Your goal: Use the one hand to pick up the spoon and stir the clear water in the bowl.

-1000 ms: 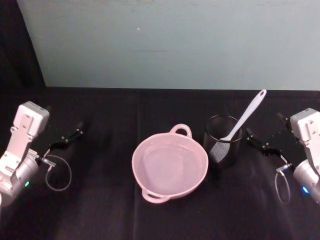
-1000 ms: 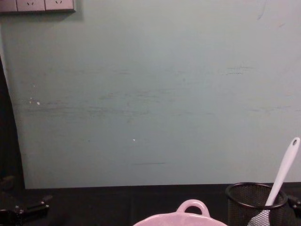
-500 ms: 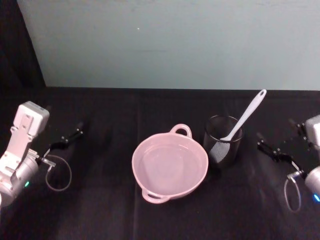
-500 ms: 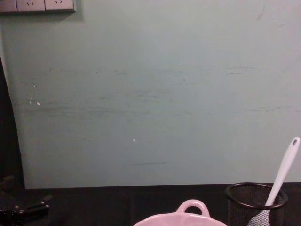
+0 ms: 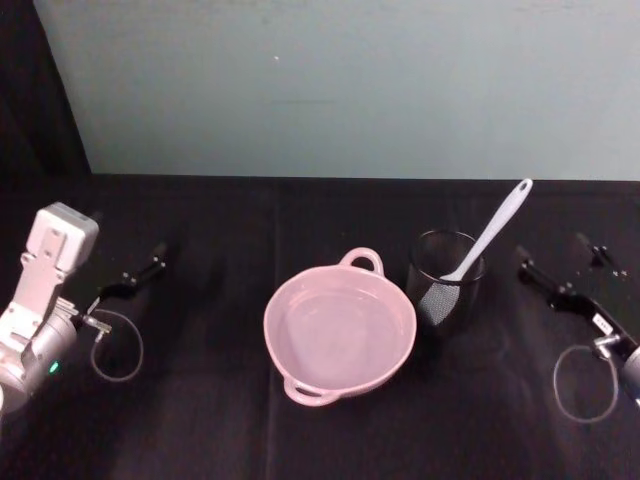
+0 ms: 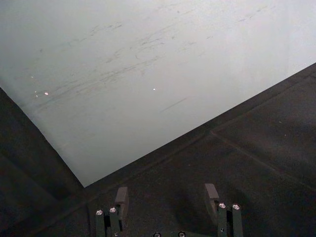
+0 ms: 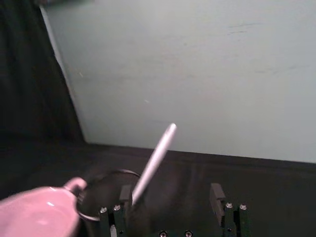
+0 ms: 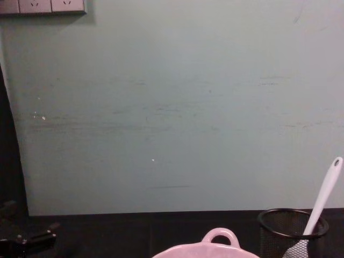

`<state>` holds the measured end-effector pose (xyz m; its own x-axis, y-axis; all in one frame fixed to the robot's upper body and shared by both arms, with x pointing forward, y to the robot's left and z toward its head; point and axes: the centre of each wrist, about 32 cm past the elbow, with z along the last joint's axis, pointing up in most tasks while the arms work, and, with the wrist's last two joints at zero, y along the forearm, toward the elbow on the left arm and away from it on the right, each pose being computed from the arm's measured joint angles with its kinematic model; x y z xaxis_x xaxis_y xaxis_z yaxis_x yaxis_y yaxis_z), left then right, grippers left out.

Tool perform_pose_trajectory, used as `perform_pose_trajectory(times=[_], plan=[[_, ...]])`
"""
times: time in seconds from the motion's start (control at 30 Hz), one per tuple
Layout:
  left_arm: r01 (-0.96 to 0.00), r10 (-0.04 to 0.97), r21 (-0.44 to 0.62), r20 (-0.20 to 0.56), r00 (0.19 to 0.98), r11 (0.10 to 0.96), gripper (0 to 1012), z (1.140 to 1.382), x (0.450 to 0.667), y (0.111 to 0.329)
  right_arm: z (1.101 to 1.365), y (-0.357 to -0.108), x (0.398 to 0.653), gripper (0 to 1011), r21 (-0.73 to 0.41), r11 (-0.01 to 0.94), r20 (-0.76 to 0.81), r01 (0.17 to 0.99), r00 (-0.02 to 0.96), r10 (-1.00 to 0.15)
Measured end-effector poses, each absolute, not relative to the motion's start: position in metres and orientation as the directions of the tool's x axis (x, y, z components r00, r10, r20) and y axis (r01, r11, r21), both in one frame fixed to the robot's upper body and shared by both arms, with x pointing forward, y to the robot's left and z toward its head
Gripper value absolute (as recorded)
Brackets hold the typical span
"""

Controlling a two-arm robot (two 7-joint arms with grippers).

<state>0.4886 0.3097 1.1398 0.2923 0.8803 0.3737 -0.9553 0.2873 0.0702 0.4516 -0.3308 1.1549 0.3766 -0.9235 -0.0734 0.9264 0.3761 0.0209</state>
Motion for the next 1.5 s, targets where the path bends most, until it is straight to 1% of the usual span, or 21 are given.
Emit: perform_pose_trajectory(times=[0.03, 0.17, 0.33, 0.4, 0.57, 1.07, 1.5], plan=[[-0.955, 0.88, 0.07, 0.374, 0.292, 0.287, 1005, 1.14, 0.489, 0.31, 1.155, -0.331, 0.452, 1003, 0.021, 0.376, -0.073, 0.926, 0.377, -0.923], [-0.955, 0.88, 0.07, 0.374, 0.292, 0.287, 1005, 1.14, 0.489, 0.31, 1.159, -0.33, 0.455, 1003, 0.035, 0.404, -0.206, 0.914, 0.402, -0.892], [-0.955, 0.88, 0.07, 0.374, 0.292, 0.287, 1005, 1.14, 0.489, 0.31, 1.163, -0.328, 0.464, 1003, 0.021, 0.418, -0.338, 0.908, 0.399, -0.852], [-0.955, 0.88, 0.07, 0.374, 0.292, 0.287, 1005, 1.14, 0.489, 0.31, 1.163, -0.328, 0.465, 1002, 0.017, 0.42, -0.35, 0.907, 0.399, -0.848], [-0.955, 0.88, 0.07, 0.374, 0.292, 0.287, 1005, 1.14, 0.489, 0.31, 1.166, -0.328, 0.481, 1003, -0.04, 0.439, -0.417, 0.898, 0.384, -0.824], [-0.955, 0.88, 0.07, 0.374, 0.292, 0.287, 1005, 1.14, 0.489, 0.31, 1.17, -0.322, 0.509, 1003, -0.063, 0.458, -0.48, 0.887, 0.376, -0.793], [-0.955, 0.88, 0.07, 0.374, 0.292, 0.287, 1005, 1.14, 0.489, 0.31, 1.172, -0.319, 0.511, 1003, -0.054, 0.465, -0.481, 0.884, 0.385, -0.788]])
